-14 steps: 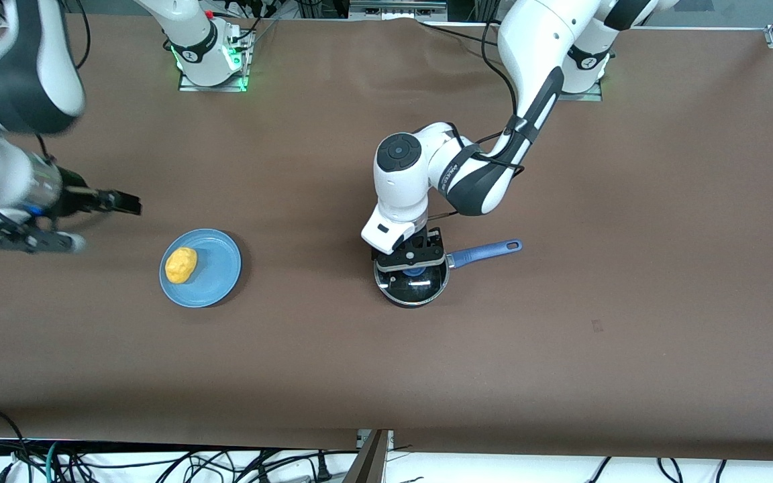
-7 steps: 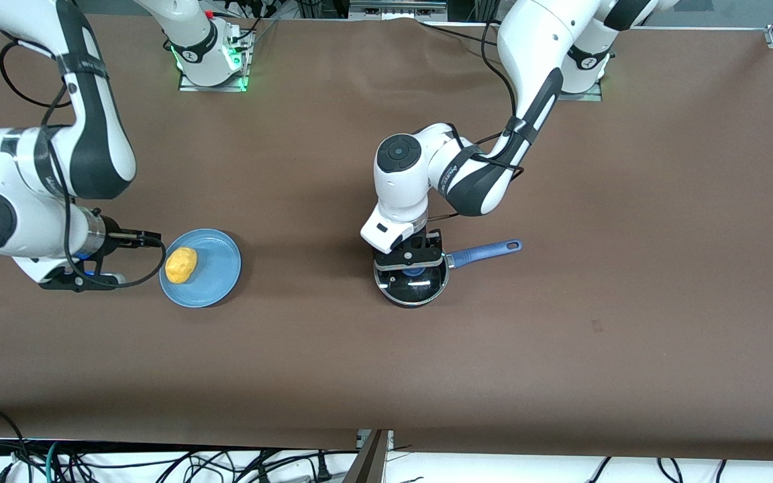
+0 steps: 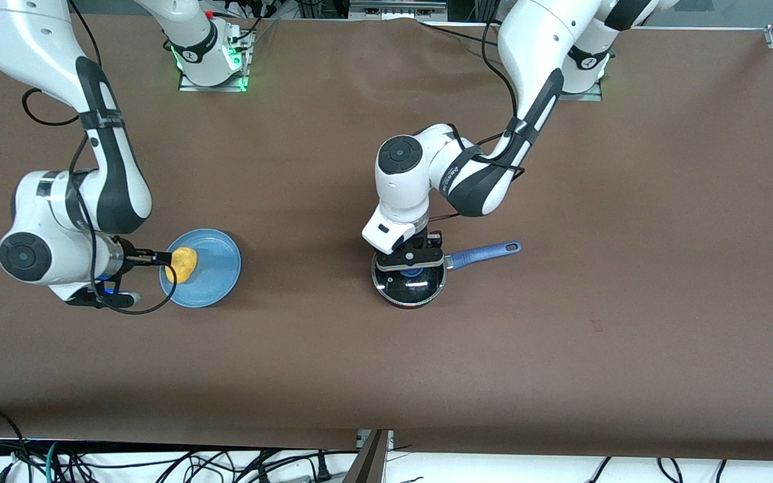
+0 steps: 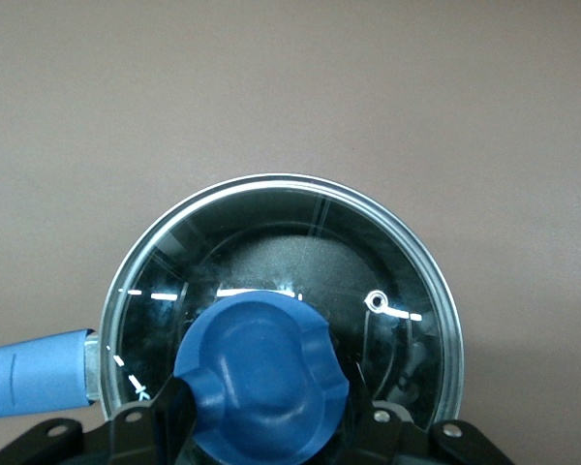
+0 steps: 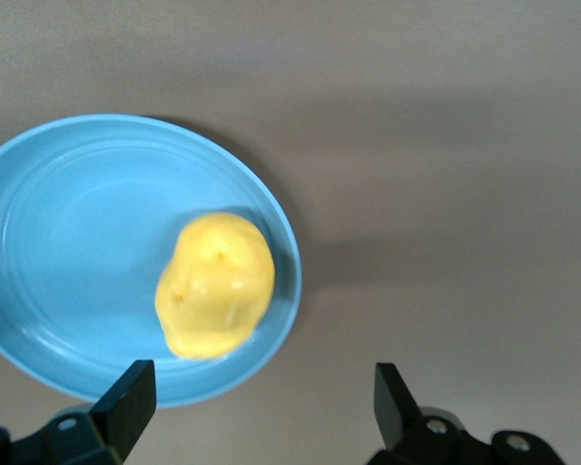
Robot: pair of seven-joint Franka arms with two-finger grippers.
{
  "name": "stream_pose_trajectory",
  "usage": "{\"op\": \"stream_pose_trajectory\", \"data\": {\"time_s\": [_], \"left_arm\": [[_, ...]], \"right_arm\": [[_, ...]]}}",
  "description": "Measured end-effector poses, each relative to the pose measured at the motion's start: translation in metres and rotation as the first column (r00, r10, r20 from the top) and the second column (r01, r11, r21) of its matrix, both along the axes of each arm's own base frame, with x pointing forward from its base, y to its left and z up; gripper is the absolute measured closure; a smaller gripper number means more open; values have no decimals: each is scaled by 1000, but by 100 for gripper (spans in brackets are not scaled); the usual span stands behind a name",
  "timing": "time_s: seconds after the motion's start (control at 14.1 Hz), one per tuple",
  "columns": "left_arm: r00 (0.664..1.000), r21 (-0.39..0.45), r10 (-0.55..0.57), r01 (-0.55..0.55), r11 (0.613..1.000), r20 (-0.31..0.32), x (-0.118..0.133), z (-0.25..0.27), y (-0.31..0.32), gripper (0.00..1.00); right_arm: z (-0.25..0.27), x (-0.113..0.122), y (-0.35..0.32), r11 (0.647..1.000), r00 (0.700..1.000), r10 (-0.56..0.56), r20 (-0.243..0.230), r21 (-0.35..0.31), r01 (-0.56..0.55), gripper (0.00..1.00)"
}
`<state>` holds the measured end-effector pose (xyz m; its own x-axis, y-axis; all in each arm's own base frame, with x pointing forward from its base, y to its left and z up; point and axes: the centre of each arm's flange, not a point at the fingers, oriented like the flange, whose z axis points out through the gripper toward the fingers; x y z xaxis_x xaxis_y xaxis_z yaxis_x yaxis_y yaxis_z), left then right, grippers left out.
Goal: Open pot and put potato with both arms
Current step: 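Reach the right gripper to the yellow potato on the blue plate, then close the right gripper on the potato while the left gripper holds the lid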
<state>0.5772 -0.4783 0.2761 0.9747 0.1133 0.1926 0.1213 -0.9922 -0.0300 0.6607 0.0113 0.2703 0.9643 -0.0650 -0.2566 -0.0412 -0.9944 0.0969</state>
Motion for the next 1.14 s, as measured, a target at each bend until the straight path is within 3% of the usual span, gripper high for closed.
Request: {"op": "stream_pose_trajectory", "data": {"time_s": [0.43, 0.71, 0.78, 0.92, 1.14], "left_arm": [[1000, -27, 22, -22, 999, -1, 4, 31, 5, 34], [1000, -26, 29, -29, 999, 6, 5, 53, 10, 33], [1000, -24, 29, -29, 999, 4, 5, 52, 10, 31], [999, -19, 32, -32, 999, -4, 5, 47, 12, 15], [999, -6, 37, -37, 999, -22, 7, 31, 15, 12]], "right_arm": [[-49, -19, 6, 998, 998, -63, 27, 2, 63, 0], [-56, -22, 6, 998, 997, -70, 37, 8, 69, 0], [-56, -21, 7, 997, 996, -72, 43, 12, 72, 0], [-55, -20, 8, 997, 996, -73, 54, 17, 73, 0], [-57, -19, 10, 997, 995, -70, 70, 20, 69, 0]]}}
